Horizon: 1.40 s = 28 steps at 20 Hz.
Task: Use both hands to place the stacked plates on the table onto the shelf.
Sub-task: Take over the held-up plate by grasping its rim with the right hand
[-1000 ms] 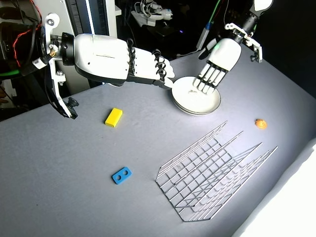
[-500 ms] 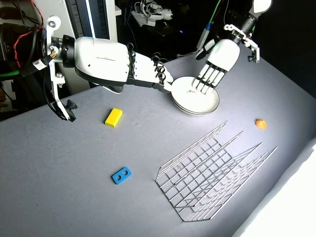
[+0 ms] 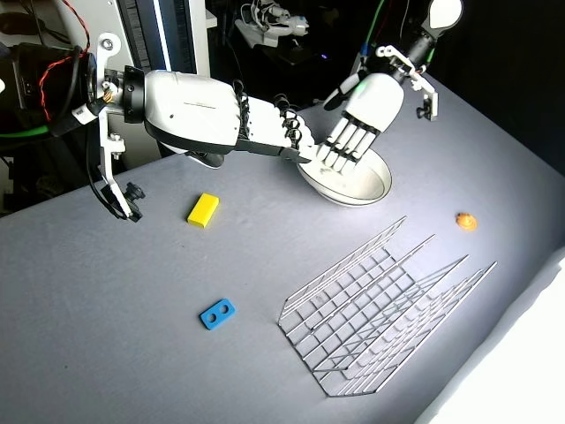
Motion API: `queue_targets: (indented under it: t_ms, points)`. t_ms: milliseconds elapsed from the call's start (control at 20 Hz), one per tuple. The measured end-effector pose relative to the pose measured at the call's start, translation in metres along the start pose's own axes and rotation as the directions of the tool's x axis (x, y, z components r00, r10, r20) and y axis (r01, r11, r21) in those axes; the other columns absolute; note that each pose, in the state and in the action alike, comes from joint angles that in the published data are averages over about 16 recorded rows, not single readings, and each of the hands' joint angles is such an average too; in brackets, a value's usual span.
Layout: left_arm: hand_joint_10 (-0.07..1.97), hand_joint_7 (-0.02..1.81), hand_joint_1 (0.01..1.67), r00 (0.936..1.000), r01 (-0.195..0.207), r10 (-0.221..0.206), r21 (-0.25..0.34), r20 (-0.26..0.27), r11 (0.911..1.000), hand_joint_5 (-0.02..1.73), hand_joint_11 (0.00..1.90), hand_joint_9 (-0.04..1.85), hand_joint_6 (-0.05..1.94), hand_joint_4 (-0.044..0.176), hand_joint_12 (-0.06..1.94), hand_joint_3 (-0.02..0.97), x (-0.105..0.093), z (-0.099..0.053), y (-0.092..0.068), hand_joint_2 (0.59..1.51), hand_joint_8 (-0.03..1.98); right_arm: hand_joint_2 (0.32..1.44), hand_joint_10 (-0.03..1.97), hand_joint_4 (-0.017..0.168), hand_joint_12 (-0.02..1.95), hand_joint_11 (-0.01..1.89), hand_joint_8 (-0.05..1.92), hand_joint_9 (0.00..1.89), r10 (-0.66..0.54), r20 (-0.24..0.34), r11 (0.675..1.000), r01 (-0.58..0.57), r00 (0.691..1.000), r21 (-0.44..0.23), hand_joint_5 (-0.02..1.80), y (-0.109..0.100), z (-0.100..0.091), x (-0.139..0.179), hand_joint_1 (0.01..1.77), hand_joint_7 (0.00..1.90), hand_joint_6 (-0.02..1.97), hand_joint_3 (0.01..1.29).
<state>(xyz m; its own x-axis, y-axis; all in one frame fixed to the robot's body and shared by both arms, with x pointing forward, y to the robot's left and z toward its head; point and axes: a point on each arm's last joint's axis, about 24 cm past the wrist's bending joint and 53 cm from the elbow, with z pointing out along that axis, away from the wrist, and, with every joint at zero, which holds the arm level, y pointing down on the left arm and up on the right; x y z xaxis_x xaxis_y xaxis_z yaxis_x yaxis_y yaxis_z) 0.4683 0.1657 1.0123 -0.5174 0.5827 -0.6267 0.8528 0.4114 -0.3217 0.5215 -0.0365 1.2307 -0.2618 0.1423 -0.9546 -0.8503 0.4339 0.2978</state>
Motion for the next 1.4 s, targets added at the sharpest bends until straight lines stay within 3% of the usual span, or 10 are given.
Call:
queue_targets:
  t_ms: [600,900,1400]
  points:
    - [0.01,0.01,0.02,0.9987,0.031,-0.031,0.011,0.039,0.9995,0.0,0.02,0.01,-0.02,-0.011,-0.01,0.022,-0.011,0.011,-0.009,1.111,0.01,1.06,0.01,-0.003,0.37,0.02,0.01,0.04,-0.127,-0.026,0.992,0.126,0.992,-0.027,0.07,0.004,0.07,0.031,1.15,0.05,0.02,0.02]
    - [0.01,0.0,0.02,0.9978,0.044,-0.044,0.011,0.049,0.999,0.0,0.02,0.0,-0.02,-0.011,-0.01,0.022,-0.014,0.013,-0.009,1.111,0.01,1.05,0.01,-0.003,0.47,0.02,0.01,0.05,-0.132,-0.045,0.991,0.131,0.99,-0.019,0.08,-0.006,0.095,0.047,1.16,0.06,0.02,0.02]
    - [0.01,0.01,0.02,0.9947,0.072,-0.073,0.016,0.072,0.9973,0.01,0.02,0.0,-0.02,-0.011,-0.01,0.022,-0.02,0.018,-0.013,1.115,0.01,1.07,0.04,-0.003,0.95,0.04,0.02,0.23,-0.136,-0.052,0.991,0.136,0.989,-0.017,0.22,-0.019,0.124,0.066,1.16,0.22,0.06,0.02]
